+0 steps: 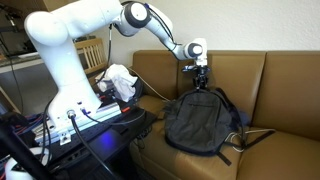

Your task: Move the bag to the left side of the sofa

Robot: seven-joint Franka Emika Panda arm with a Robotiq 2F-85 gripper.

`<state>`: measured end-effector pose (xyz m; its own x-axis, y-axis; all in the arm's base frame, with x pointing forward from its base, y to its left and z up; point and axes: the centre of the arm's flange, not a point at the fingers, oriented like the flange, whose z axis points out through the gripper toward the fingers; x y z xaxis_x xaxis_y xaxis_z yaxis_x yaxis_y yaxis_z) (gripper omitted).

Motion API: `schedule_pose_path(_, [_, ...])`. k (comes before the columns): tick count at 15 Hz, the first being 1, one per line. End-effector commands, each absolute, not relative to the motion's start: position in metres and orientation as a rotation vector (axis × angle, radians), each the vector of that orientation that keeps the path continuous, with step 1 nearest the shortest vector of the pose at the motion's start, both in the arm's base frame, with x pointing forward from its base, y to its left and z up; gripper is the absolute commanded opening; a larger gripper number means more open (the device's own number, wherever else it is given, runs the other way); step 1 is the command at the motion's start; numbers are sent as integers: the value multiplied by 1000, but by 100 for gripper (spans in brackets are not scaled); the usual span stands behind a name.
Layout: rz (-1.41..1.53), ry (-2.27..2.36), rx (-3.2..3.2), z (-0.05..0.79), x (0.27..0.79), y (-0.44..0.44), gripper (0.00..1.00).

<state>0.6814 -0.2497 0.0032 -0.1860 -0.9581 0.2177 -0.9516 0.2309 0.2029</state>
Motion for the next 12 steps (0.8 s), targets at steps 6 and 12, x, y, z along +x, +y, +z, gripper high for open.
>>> schedule_pose_path(6, [-228,-2408,1721,-1,693,-276,0])
schedule_pose_path(12, [-127,-2544,1911,122,674,-288,0])
